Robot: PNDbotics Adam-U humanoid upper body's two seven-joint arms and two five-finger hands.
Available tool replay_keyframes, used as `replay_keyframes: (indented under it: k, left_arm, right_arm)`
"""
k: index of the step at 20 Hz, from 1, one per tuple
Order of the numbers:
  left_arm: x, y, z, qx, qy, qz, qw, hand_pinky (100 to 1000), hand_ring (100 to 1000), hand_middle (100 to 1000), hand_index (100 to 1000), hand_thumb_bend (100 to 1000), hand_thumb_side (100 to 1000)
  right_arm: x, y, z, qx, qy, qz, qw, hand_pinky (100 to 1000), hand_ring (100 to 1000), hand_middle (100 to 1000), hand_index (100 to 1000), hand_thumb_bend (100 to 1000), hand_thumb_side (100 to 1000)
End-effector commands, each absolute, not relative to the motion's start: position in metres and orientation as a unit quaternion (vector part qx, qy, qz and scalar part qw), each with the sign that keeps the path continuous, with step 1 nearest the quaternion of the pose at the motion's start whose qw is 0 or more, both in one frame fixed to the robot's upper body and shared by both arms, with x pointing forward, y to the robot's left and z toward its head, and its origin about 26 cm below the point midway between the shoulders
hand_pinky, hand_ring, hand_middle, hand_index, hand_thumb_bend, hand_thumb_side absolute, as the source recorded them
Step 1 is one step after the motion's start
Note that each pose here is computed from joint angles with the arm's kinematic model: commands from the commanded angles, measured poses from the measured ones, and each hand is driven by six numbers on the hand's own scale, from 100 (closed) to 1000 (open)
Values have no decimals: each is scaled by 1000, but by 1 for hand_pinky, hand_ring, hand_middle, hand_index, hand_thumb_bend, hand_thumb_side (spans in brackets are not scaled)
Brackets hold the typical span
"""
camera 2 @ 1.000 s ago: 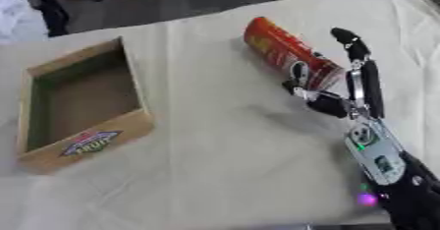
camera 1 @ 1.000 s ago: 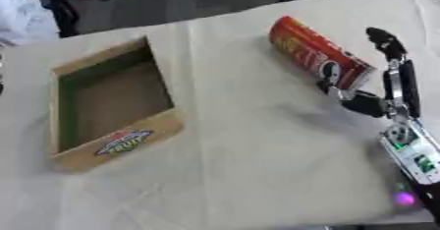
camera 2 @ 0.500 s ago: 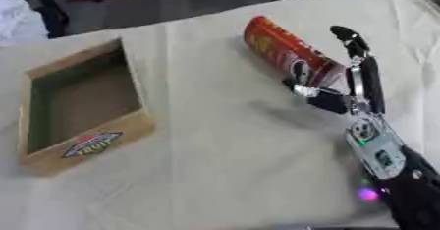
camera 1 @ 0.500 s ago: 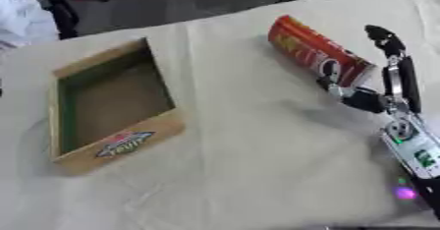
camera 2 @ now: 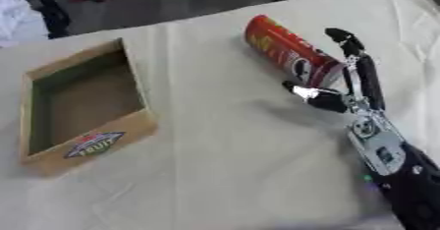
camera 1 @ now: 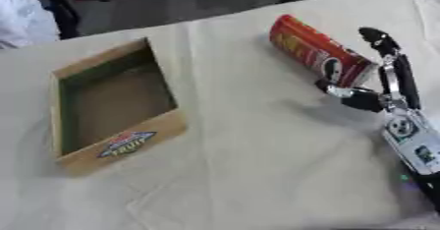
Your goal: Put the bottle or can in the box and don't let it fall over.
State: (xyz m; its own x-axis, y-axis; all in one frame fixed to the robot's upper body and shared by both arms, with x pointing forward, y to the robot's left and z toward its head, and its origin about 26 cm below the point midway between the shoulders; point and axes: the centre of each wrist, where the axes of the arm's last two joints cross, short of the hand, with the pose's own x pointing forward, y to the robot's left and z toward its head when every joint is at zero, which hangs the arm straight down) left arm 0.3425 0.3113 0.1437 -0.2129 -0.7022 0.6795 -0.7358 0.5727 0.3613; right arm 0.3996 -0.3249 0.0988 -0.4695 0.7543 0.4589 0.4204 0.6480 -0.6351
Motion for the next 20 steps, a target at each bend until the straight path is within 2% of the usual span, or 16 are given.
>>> replay_keyframes:
  k: [1, 20]
  left_arm:
    - [342, 313, 154, 463, -786, 19, 410, 786, 851, 749, 735, 489, 681]
    - [343, 311, 156, 458, -789, 21, 409, 786, 852, 751, 735, 486, 683]
  right_arm:
    - [400, -332, 95, -361, -817, 234, 384, 867, 866, 854, 899, 732, 414]
    - [404, -342, 87, -369, -792, 255, 415, 865, 862, 853, 905, 725, 437]
